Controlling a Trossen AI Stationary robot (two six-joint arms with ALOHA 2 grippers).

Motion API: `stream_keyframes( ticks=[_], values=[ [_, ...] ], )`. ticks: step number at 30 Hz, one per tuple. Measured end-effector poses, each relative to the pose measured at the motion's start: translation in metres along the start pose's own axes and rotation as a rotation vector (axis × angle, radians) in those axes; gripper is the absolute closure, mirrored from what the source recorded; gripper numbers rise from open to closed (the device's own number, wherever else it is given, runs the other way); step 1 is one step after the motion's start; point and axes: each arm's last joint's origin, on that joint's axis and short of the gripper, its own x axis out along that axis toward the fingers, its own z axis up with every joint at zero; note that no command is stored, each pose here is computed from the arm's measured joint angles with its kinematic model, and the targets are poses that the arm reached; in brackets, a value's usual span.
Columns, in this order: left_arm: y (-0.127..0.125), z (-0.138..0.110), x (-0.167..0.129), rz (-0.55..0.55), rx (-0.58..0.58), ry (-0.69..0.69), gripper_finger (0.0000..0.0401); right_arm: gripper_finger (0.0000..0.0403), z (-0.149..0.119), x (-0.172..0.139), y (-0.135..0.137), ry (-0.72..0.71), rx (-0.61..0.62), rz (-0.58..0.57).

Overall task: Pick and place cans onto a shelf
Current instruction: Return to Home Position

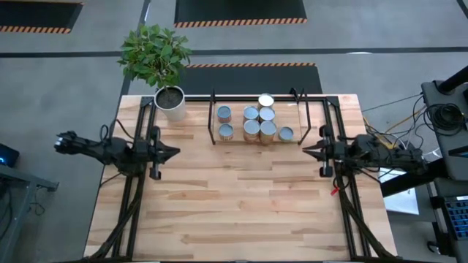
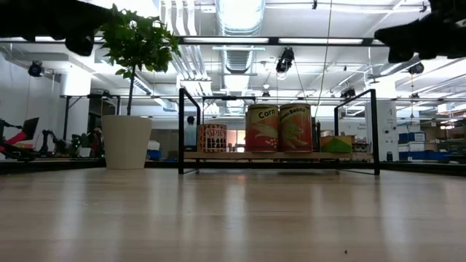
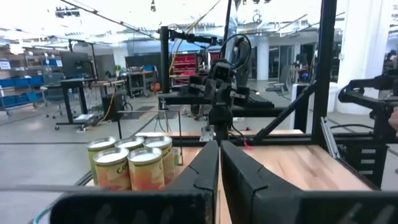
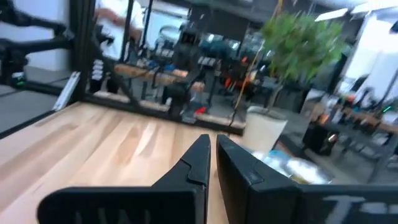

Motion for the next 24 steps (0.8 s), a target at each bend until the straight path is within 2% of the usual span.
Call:
stream_keyframes(
  ticks=[8, 12, 14, 19, 21, 24],
  values=[
    [0.0, -0.02, -0.005, 0.008, -0.031, -0.031, 0.04, 0.0385, -0.011, 0.003, 0.002, -0.022, -0.059, -0.016],
    [-0.001, -0.036, -0.005, 0.01, -0.023, -0.04, 0.04, 0.0385, -0.023, 0.007, 0.005, -0.096, -0.077, -0.037],
    [-0.002, -0.044, -0.006, 0.011, -0.029, -0.054, 0.04, 0.0385, -0.024, 0.007, 0.006, -0.084, -0.053, -0.024],
    [-0.002, -0.046, -0.006, 0.009, -0.053, -0.038, 0.04, 0.0385, -0.026, 0.008, 0.007, -0.072, 0.006, 0.008],
    [-0.001, -0.047, -0.006, 0.012, -0.042, -0.036, 0.04, 0.0385, -0.027, 0.009, 0.006, -0.054, 0.017, -0.02],
    [-0.001, -0.051, -0.006, 0.032, -0.033, 0.005, 0.04, 0.0385, -0.029, 0.009, 0.004, -0.012, -0.042, -0.107]
  ],
)
